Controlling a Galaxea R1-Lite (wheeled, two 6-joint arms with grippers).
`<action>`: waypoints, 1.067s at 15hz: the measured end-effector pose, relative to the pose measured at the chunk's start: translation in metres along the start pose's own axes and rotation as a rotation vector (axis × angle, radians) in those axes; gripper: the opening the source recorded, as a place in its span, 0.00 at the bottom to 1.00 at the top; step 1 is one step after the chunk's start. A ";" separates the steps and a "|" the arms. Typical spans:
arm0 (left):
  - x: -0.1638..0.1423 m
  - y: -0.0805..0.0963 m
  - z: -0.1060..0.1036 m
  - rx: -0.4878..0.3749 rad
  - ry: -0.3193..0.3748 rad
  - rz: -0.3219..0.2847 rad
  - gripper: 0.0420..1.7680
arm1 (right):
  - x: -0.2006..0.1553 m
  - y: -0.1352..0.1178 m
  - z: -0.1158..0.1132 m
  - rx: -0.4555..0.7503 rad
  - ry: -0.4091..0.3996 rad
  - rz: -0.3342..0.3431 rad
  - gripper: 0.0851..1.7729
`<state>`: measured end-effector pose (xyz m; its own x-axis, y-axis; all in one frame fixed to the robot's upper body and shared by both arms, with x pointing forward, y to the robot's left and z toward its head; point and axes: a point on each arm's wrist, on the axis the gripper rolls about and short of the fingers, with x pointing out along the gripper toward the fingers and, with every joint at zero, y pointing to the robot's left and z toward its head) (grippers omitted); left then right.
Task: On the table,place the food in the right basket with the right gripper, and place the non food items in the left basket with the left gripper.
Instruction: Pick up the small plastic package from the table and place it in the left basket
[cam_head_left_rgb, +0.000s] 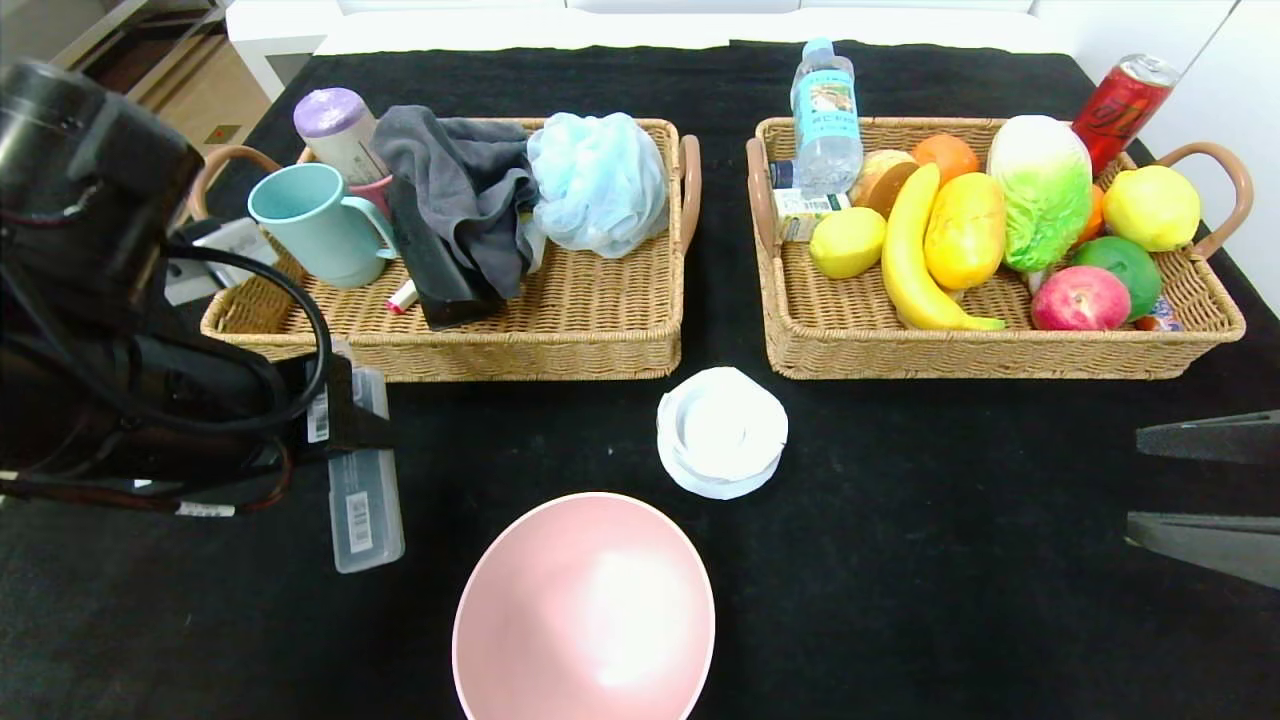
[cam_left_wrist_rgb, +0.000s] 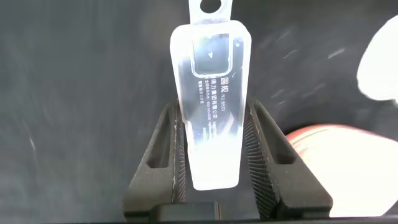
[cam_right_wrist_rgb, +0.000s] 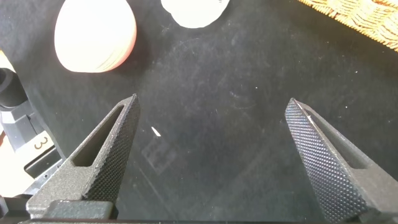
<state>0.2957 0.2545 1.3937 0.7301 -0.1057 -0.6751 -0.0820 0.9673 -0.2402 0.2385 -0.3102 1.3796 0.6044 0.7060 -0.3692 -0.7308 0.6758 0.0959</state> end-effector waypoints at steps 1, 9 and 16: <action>-0.006 -0.003 0.007 0.012 -0.033 -0.018 0.35 | 0.000 0.000 0.000 0.000 0.000 0.000 0.96; -0.012 -0.020 0.073 0.073 -0.367 -0.148 0.35 | -0.001 0.000 0.001 -0.001 -0.004 -0.006 0.96; 0.010 -0.028 0.100 0.125 -0.477 -0.306 0.35 | -0.001 0.000 0.001 -0.001 -0.005 -0.007 0.96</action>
<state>0.3737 0.2497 1.4635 0.9352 -0.2975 -0.1922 0.2408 0.9319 -0.2713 0.2384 -0.3111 1.3807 0.6107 0.7024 -0.3656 -0.7272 0.6803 0.0922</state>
